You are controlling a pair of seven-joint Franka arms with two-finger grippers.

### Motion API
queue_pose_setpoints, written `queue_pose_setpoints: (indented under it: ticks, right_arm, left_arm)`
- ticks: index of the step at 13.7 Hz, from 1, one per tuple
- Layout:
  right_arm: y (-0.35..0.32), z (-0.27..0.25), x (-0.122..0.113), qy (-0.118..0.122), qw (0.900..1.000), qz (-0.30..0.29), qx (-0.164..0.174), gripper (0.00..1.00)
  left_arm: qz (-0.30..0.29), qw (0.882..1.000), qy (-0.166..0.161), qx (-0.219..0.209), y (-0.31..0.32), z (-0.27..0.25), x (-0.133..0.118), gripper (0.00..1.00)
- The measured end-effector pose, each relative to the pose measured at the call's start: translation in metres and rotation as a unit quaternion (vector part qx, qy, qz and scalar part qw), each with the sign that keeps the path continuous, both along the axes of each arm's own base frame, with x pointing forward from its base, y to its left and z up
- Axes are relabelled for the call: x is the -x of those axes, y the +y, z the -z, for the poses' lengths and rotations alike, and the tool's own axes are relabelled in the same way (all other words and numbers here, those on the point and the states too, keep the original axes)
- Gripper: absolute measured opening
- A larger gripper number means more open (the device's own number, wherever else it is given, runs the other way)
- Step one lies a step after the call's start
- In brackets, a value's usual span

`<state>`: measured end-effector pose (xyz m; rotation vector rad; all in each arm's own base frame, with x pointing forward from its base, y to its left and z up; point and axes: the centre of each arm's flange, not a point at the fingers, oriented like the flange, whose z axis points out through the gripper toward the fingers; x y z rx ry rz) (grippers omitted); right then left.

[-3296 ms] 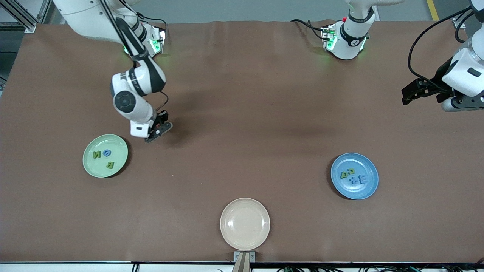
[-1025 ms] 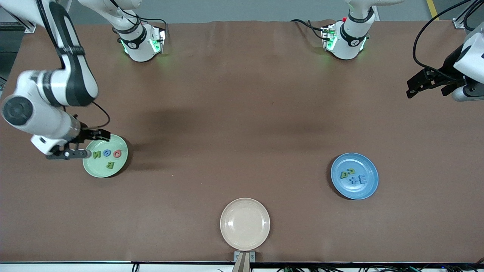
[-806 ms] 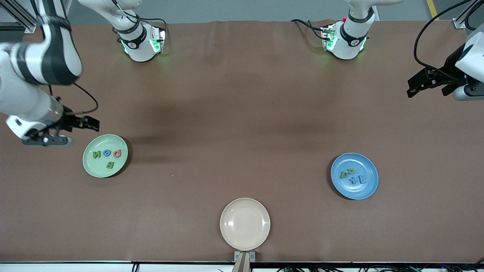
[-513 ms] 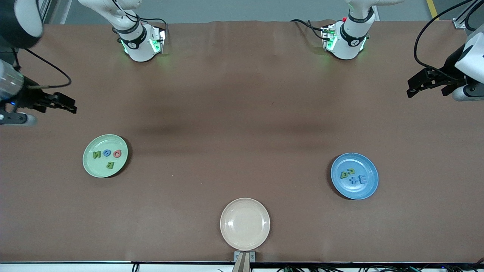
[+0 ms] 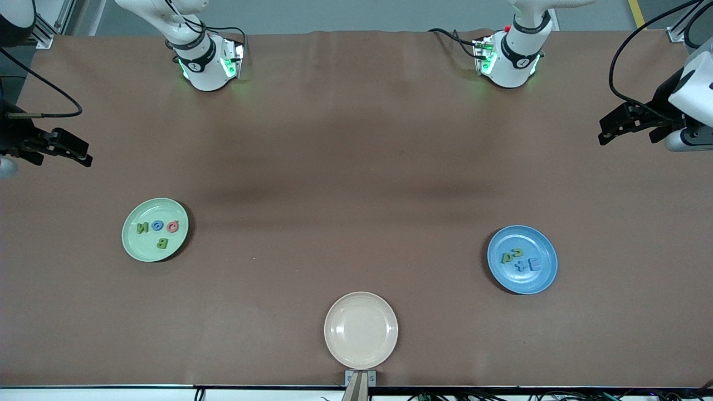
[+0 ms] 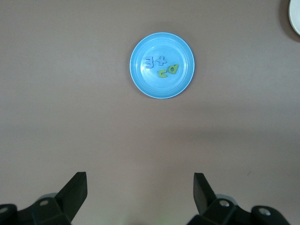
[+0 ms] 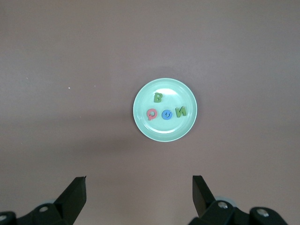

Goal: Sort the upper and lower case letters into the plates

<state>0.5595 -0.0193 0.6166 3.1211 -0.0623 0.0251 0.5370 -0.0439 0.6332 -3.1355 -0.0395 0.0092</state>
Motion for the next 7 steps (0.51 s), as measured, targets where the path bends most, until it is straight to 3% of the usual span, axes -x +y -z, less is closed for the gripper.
queue_pose_setpoints:
  ticks: [7]
  right_arm:
    - [0.0,-0.041,-0.002,-0.044,0.999,0.0,0.001,1.0]
  left_arm:
    - [0.022,1.0,-0.004,0.0,0.002,-0.004,0.0,1.0]
